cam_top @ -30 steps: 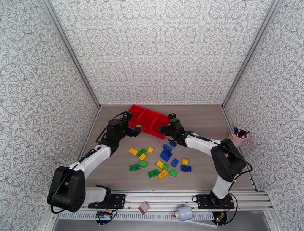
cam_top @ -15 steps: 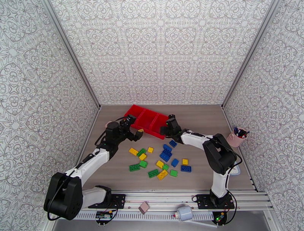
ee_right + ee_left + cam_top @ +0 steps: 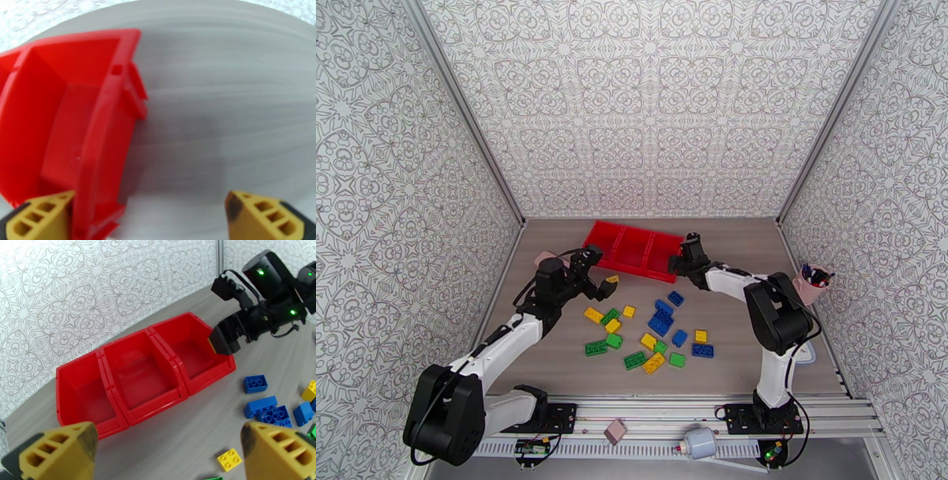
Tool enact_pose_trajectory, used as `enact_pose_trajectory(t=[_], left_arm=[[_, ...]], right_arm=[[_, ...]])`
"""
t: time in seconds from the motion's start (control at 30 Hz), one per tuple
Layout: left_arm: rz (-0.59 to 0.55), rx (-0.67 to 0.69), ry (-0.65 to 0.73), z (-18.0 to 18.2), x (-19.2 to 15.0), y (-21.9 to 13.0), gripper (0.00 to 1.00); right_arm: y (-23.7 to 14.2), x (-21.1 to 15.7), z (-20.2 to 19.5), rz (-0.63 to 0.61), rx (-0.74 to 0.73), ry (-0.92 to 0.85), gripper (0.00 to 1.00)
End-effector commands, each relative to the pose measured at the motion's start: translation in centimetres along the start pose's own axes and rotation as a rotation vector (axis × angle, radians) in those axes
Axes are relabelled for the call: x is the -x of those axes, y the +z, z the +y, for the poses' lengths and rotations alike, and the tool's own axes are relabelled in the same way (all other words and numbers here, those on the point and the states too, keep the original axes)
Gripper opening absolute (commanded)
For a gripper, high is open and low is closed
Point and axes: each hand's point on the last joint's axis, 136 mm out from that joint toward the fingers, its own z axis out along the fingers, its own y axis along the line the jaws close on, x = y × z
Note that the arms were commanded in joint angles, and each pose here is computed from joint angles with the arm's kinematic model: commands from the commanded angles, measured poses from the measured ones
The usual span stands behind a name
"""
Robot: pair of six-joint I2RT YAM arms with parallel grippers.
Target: Sort the legos into containers by color
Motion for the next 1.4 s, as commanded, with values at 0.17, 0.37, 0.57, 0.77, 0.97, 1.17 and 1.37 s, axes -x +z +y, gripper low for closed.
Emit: enact_pose_trajectory(t=[0.17, 0.37, 0.57, 0.77, 0.97, 1.17, 1.37], left_arm=[[-0.022, -0.098, 0.003, -2.3, 0.4, -0.5, 1.0], [-0.016, -0.105, -0.019, -3.2, -0.1, -0.9, 1.0], [0.032, -0.125, -0.034, -5.1, 0.2, -1.9, 1.0], [0.016, -0.146, -0.061, -7.5, 0.8, -3.8, 1.0], [-0.008, -0.182, -0.088, -9.2, -0.1, -4.0, 1.0], [-0.018, -0.22, -0.033, -10.4, -2.0, -4.6, 1.0], [0.008, -0.284, 0.014, -11.5, -2.8, -4.1, 1.0]], right_arm=[[0.7, 3.1, -3.7, 0.015, -0.021, 0.017, 0.98], [-0.6, 4.5, -4.1, 0.019, 0.009, -0.048, 1.0], [-5.7, 3.4, -0.8, 0.027, 0.188, -0.172, 1.0], [-10.6, -1.7, 2.3, 0.158, 0.337, -0.416, 0.99], [-12.9, -6.4, 3.6, 0.336, 0.369, -0.514, 0.98], [-12.0, -8.3, 4.3, 0.45, 0.375, -0.547, 0.77], [-10.2, -9.3, 4.2, 0.516, 0.347, -0.568, 0.68]])
